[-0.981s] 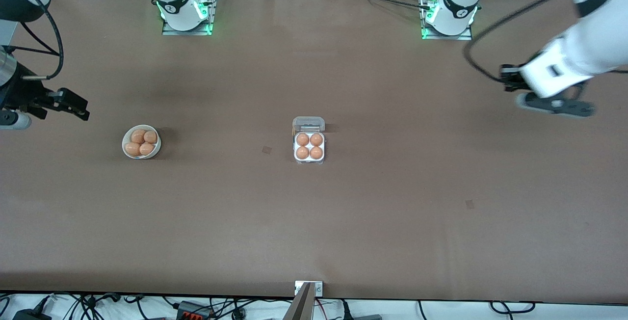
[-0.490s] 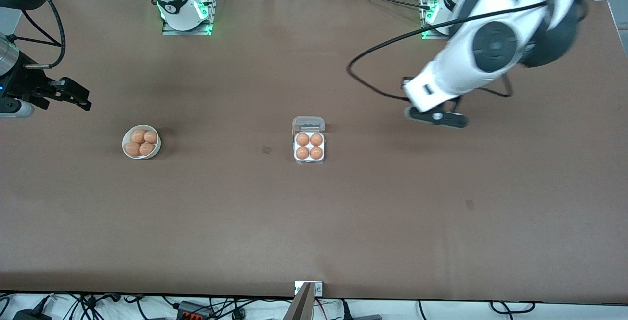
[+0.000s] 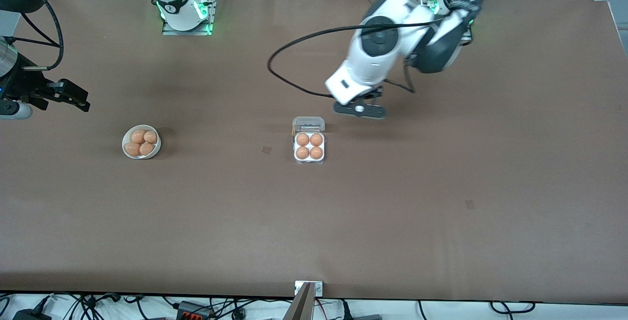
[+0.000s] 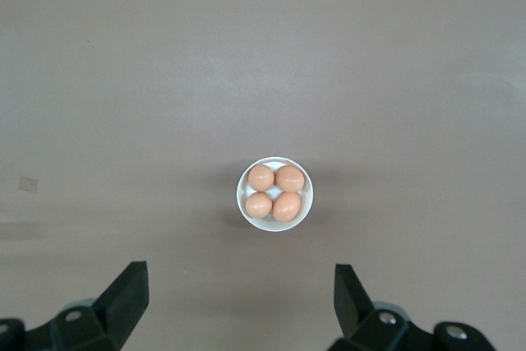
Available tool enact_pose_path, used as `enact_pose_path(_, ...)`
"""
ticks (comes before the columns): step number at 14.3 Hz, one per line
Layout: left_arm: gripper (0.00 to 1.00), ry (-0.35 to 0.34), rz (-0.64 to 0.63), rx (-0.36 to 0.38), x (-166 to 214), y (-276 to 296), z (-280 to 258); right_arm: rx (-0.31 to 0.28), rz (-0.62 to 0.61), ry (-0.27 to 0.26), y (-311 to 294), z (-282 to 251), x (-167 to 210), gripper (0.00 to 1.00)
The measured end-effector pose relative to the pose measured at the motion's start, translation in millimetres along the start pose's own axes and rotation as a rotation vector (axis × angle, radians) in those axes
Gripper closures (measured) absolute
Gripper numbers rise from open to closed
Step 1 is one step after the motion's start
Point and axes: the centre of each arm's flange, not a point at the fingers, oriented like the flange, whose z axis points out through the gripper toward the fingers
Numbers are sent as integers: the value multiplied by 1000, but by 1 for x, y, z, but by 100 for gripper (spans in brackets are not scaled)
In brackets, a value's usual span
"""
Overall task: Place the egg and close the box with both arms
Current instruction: 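Move the left gripper over the clear egg carton, then press the carton lid shut with the closed left gripper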
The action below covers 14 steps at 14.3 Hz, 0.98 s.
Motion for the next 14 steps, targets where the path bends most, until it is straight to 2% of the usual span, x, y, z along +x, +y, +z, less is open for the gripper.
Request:
enact_pose_path(3,99,45,-35,-36,-4,37,41,0,-1,4,0,-3,-1,0)
enact_pose_path(7,99,88,-68,-81,-13,73,88,1,0,-22,1,-6,-7,0)
enact_pose_path(12,99,158,-58,-122,-1,82,133,1,-1,-24,1,-9,-10,0)
enact_pose_path(14,99,210,-18,-93,6,78,138,1,-1,-25,1,-9,-10,0)
